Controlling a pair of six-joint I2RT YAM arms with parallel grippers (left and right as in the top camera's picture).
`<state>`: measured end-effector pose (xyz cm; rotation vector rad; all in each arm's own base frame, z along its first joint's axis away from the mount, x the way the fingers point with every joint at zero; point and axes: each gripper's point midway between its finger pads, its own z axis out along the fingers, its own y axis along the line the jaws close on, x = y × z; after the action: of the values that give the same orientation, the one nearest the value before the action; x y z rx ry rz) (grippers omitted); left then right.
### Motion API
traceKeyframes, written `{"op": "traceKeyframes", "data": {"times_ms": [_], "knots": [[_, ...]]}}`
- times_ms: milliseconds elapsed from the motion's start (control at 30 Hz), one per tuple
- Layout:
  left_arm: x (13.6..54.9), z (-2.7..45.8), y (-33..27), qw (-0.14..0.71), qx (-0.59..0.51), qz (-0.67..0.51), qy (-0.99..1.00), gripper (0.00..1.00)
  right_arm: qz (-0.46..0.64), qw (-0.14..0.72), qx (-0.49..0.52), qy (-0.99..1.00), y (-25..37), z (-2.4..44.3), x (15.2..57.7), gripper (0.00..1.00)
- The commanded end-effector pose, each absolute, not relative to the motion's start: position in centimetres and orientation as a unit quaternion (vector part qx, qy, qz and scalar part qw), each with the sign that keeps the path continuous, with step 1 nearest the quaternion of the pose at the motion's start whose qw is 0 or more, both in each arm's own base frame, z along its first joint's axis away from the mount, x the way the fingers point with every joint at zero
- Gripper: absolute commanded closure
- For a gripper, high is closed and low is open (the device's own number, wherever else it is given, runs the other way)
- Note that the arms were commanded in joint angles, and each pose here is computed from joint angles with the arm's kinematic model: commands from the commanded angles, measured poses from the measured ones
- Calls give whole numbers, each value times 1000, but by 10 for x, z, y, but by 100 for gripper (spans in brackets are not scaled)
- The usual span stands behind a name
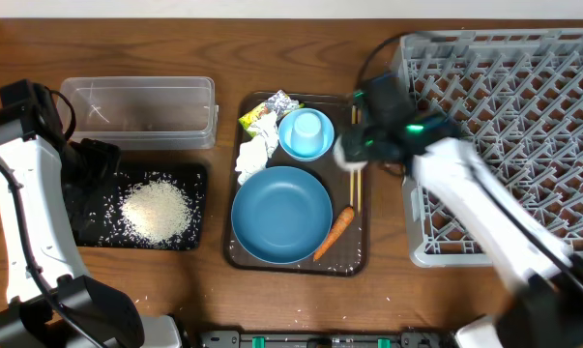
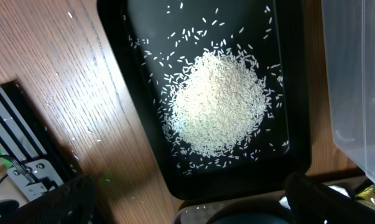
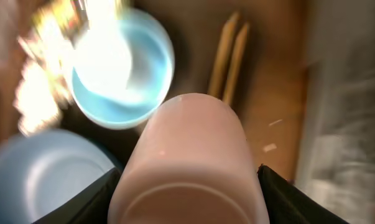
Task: Sort waste into correct bins and load items into the dishwasher rack
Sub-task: 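Carry the white cup with the right gripper into the dish rack, then reach the right gripper back toward the light-blue cup in the bowl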
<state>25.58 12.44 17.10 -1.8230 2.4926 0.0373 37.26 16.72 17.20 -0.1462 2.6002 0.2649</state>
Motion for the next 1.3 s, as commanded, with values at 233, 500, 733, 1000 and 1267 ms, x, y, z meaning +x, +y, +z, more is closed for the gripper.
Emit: {"op": "traceKeyframes", "data": {"times_ms": [233, 500, 733, 1000, 1267], "knots": [[256, 171, 127, 25, -595, 15, 803, 1, -12, 398, 131, 908, -33, 277, 376, 37], [256, 171, 127, 25, -595, 15, 803, 1, -72, 357, 346, 865, -179, 250, 344, 34], [256, 171, 127, 25, -595, 15, 803, 1, -96, 311, 440, 837, -251, 210, 322, 34], [256, 171, 127, 25, -595, 15, 803, 1, -89, 282, 488, 822, -292, 178, 306, 26], [256, 171, 127, 25, -595, 15, 803, 1, 25, 312, 427, 848, -261, 183, 332, 1]]}}
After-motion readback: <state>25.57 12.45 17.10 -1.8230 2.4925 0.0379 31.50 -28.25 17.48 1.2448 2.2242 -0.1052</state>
